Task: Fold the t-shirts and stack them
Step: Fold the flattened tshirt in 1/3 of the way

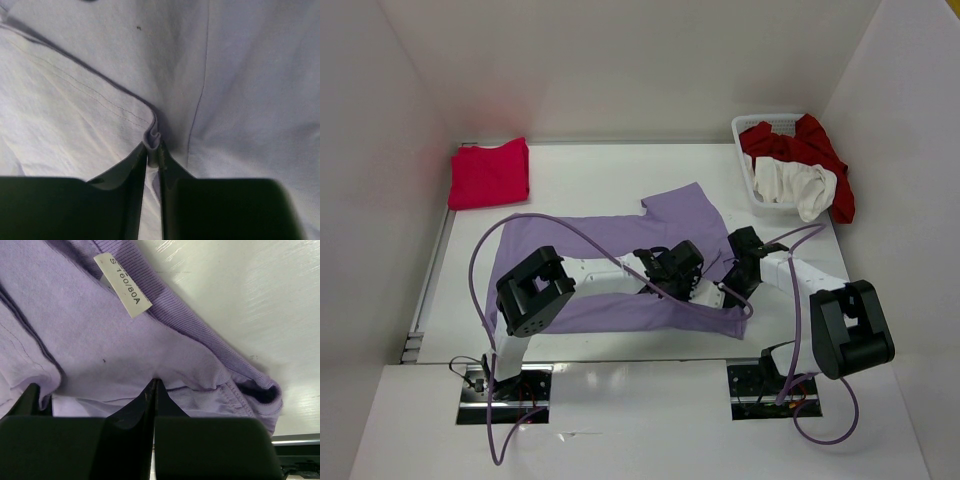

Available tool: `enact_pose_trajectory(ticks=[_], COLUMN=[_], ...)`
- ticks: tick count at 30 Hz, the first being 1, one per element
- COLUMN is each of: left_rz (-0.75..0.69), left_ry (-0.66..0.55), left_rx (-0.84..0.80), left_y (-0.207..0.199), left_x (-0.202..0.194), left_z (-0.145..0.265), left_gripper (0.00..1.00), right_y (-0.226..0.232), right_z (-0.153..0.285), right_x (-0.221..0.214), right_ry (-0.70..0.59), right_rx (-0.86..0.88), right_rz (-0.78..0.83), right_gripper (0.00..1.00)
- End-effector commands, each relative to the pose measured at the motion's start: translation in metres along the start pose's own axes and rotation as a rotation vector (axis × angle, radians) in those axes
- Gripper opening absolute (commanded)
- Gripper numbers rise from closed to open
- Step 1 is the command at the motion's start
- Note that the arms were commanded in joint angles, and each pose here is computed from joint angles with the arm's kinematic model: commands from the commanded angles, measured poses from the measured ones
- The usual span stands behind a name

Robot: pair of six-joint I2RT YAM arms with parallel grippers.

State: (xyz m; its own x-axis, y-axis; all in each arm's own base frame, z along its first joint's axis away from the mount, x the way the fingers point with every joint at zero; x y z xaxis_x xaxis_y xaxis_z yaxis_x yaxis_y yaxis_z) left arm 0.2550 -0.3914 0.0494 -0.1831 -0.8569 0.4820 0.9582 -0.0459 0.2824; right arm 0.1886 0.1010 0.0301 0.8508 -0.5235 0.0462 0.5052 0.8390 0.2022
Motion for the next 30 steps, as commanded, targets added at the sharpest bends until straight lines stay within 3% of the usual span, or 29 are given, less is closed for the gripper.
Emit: enact_pose_trajectory(ticks=[1, 7, 12, 17, 24, 30], left_rz=[0.022, 0.179, 0.342, 0.477, 0.655, 0.802], left_ry=[0.007, 0.037, 0.038, 0.019, 0.035, 0.009], left_rx=[0.014, 0.143, 0.184, 0.192, 0.246, 0.141], left_y=[0.008, 0.03, 0.031, 0.033, 0.054, 0.054], left_x=[-0.001, -0.022, -0.04, -0.043, -0.063, -0.067], left_z=[0.002, 0.004, 0.0, -0.001, 0.004, 0.009], left_gripper=[0.15, 0.0, 0.0, 0.09, 0.12, 0.19], right_y=[-0.002, -0.001, -0.001, -0.002, -0.002, -0.002], right_z=[-0.004, -0.002, -0.002, -0.004, -0.004, -0.004], right_x=[0.004, 0.005, 0.005, 0.004, 0.004, 0.004], right_ry=[-0.018, -0.025, -0.025, -0.018, -0.018, -0.018], right_rx=[-0.001, 0.006, 0.006, -0.001, -0.001, -0.001], right_rz=[0.001, 0.002, 0.002, 0.001, 0.001, 0.001], right_gripper=[0.0, 0.0, 0.0, 0.0, 0.0, 0.0])
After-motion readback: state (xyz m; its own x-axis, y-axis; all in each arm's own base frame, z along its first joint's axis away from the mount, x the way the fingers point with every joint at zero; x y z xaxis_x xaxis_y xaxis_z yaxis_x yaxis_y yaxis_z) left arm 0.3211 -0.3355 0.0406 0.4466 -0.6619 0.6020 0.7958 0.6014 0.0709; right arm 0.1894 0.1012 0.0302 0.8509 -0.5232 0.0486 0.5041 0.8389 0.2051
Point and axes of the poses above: each gripper's point midway between its finger pads, its own z axis back along the fingers, its own y axis along the line the jaws close on, x = y × z, the point moved 2 cm from there along z, back along the fingers, and after that the axes turned 11 degrees about z, right-handed, at the moved point
